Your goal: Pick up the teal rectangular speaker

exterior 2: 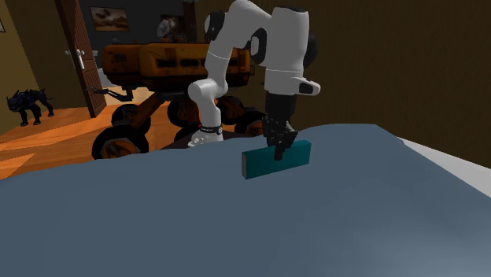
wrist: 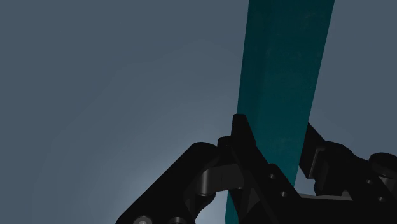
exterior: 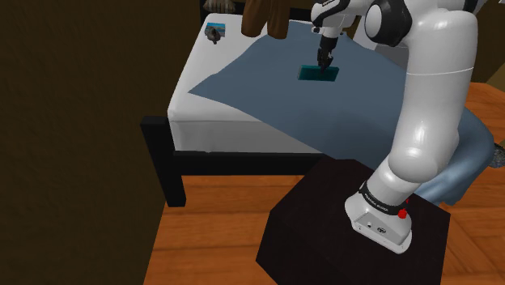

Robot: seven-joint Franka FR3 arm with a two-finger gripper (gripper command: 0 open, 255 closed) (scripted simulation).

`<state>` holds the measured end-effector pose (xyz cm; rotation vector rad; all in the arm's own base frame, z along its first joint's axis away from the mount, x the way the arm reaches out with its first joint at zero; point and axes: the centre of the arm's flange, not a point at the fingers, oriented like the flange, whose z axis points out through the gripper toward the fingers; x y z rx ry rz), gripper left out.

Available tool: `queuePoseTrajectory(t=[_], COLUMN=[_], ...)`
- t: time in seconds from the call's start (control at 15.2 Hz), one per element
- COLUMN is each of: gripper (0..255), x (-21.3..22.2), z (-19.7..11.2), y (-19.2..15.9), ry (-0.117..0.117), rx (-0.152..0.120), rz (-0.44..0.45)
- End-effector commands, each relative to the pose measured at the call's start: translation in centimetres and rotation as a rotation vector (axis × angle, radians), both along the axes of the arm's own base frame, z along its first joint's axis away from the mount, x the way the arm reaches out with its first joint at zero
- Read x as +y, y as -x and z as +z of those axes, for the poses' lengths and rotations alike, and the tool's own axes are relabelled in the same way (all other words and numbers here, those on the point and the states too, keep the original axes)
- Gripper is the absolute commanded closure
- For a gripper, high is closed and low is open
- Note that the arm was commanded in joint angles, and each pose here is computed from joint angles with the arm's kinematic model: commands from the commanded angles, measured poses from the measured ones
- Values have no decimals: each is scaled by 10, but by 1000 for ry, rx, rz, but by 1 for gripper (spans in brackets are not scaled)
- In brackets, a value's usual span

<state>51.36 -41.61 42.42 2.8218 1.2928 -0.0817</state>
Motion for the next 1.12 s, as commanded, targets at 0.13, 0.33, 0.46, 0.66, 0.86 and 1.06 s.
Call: queuePoseTrajectory(t=[0.13,0.33,0.46,0.66,0.86,1.06], gripper=[255,255,255,255,255,255], x=[0,0,0,0,0,0], z=[14,30,41,57,73,79], y=[0,0,0,0,0,0], ry=[-1,-1,-1,-1,-1,-1], rx=[1,1,1,1,1,1], rz=[0,0,0,0,0,0])
